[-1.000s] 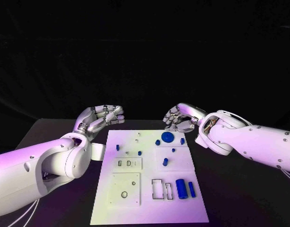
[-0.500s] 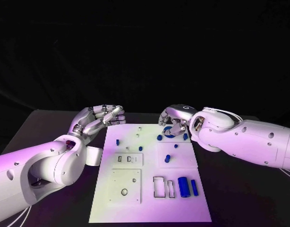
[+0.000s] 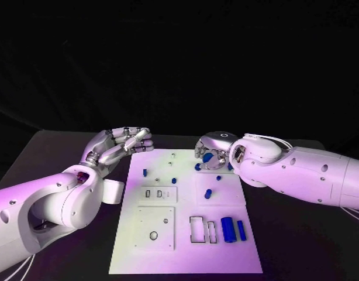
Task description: Assemble the parts on the task board
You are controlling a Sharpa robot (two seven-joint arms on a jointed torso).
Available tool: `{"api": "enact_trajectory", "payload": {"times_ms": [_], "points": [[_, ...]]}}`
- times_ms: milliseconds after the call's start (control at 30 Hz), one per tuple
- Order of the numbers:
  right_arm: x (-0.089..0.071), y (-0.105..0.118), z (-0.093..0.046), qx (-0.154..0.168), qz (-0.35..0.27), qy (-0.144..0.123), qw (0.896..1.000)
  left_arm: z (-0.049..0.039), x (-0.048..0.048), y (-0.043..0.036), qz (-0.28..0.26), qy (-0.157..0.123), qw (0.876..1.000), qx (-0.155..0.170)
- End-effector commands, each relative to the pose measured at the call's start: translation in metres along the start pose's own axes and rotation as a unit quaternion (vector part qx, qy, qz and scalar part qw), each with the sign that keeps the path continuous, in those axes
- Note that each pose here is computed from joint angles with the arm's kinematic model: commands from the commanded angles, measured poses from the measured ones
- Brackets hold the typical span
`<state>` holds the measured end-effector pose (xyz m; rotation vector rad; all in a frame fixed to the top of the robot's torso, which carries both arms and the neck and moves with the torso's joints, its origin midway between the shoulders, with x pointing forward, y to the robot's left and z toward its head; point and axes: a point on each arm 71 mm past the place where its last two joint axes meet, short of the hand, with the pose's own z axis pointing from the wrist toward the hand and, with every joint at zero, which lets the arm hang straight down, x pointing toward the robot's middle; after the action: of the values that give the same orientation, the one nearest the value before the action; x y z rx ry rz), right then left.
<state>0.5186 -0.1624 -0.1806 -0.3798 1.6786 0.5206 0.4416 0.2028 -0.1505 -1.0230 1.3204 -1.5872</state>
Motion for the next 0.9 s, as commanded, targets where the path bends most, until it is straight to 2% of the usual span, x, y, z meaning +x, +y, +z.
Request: {"api": "enact_trajectory", "payload": {"times_ms": [33, 433, 900], "points": [[0.0058, 0.0003, 0.0004, 0.006, -0.016, 0.024, 1.000, 0.0002, 0.0024, -0.0025, -0.008, 0.010, 1.000, 0.003], [0.0075, 0.0027, 0.0026, 0.007, -0.014, 0.014, 1.000, 0.0007, 0.0007, -0.0048, -0.006, 0.008, 1.000, 0.003], [0.0094, 0.0006, 0.0024, 0.015, -0.014, 0.023, 1.000, 0.0009, -0.0005, -0.0057, -0.006, 0.008, 1.000, 0.000]]}}
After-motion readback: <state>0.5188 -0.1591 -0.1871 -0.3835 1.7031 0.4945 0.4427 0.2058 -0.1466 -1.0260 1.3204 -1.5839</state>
